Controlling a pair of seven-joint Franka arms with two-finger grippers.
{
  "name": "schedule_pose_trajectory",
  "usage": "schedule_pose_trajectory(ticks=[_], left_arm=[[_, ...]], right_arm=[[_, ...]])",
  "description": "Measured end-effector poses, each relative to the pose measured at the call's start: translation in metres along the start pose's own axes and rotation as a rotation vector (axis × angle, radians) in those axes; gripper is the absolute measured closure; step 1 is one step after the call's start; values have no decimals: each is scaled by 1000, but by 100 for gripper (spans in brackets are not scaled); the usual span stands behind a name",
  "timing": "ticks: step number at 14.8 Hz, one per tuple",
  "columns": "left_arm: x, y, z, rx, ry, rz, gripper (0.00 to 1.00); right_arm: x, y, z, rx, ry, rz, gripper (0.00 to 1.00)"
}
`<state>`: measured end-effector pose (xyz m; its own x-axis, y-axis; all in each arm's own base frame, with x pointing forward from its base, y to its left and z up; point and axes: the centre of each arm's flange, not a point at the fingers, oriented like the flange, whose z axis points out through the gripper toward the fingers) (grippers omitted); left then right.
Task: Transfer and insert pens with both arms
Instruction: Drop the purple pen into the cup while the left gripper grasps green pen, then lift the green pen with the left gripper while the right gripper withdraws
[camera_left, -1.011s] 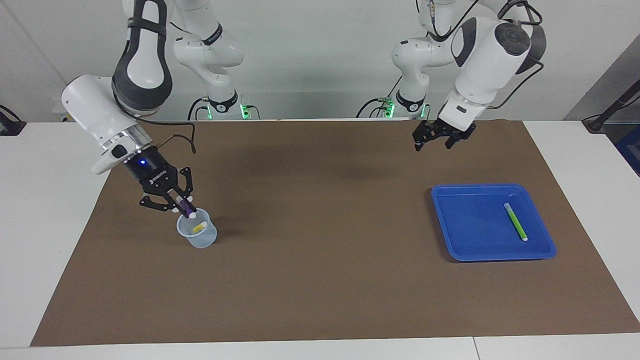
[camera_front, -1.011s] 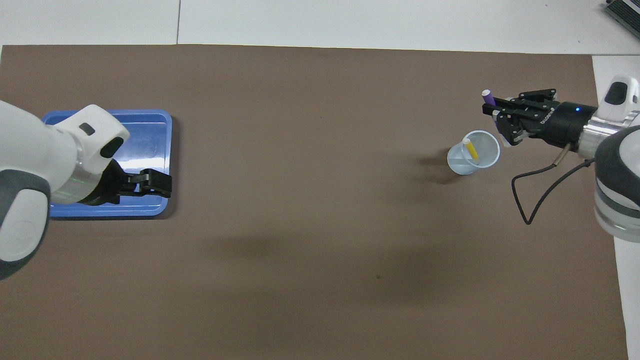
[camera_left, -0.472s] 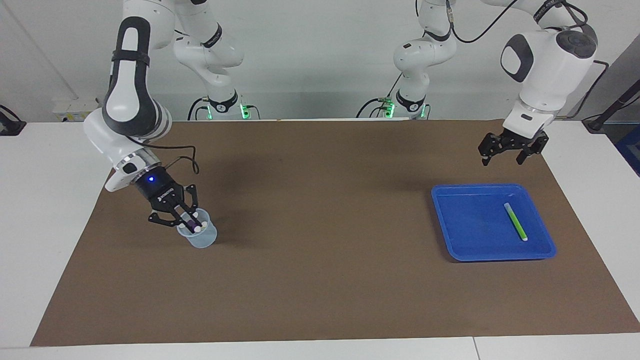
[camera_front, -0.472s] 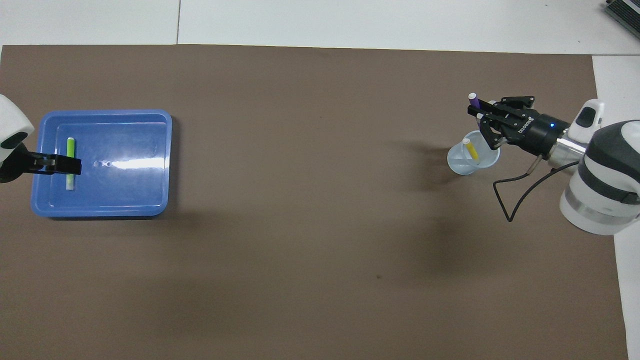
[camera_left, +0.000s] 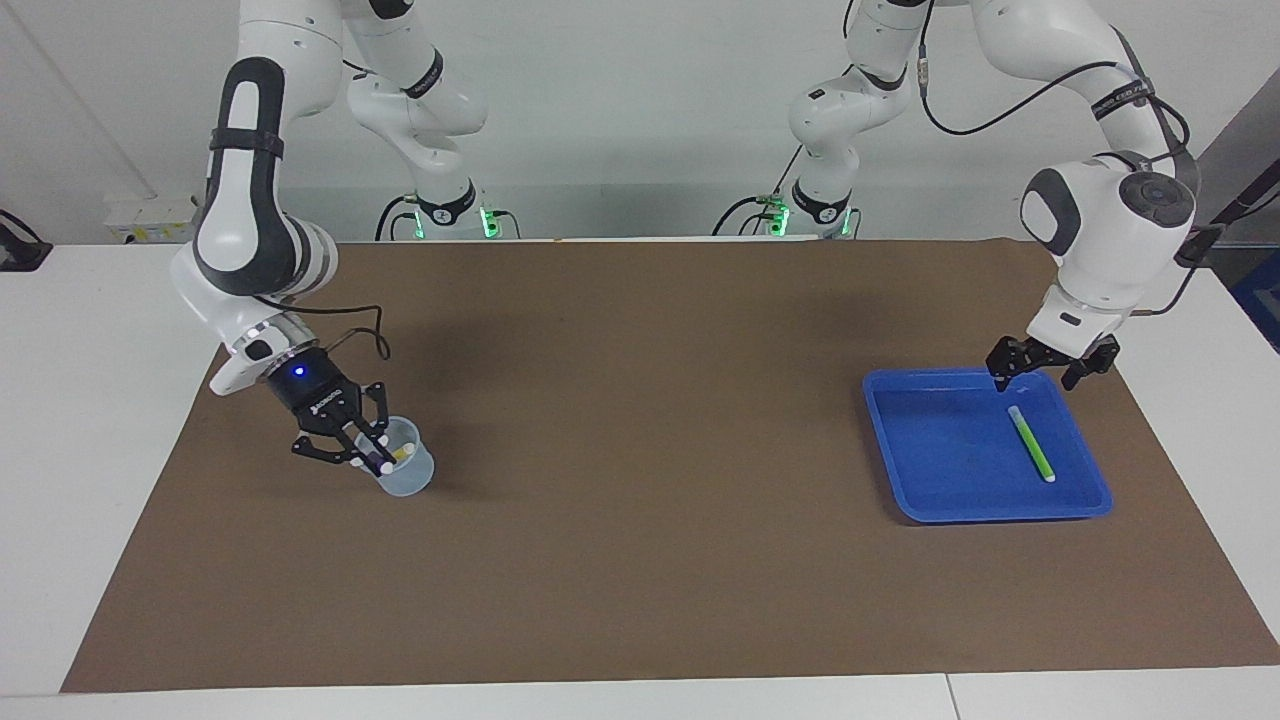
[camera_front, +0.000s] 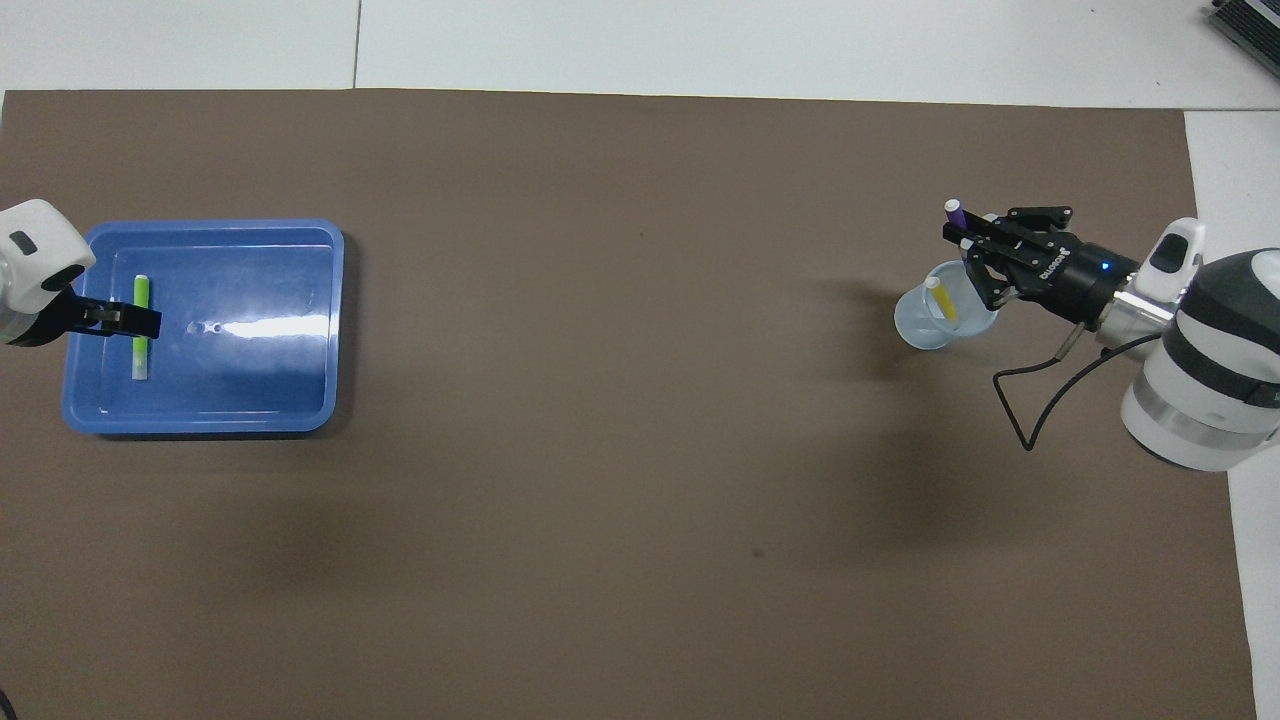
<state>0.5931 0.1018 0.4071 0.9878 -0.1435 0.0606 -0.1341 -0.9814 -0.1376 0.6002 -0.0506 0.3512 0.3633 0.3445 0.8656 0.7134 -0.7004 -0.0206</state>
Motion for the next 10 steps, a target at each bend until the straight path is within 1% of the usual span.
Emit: schedule_pose_trajectory(ticks=[3,4,6,7,8,9,10], left_arm=[[-15,-17,53,-26,-16,-25,0],[-19,-21,68,-34,-18,-34,0],[-21,-24,88,-46,-10,-42,0],[-20,-24,94,-50,-6,-42,0],[-20,-23,97,-52,-6,-41,0],[-20,-24,99,-52,-7,-41,0],[-20,-26,100,-51,-5,-45,0]], right_arm=[[-6,-2,1,3,-7,-1,82],[-7,-3,1,4,-8,1,75],[-8,-3,1,4,-8,3,56],[-8,-3,1,3,-7,8,43],[-7,-3,1,2,-3,22,33],[-5,-3,1,-1,3,52,20],[1,-3,0,-2,9,93,10]])
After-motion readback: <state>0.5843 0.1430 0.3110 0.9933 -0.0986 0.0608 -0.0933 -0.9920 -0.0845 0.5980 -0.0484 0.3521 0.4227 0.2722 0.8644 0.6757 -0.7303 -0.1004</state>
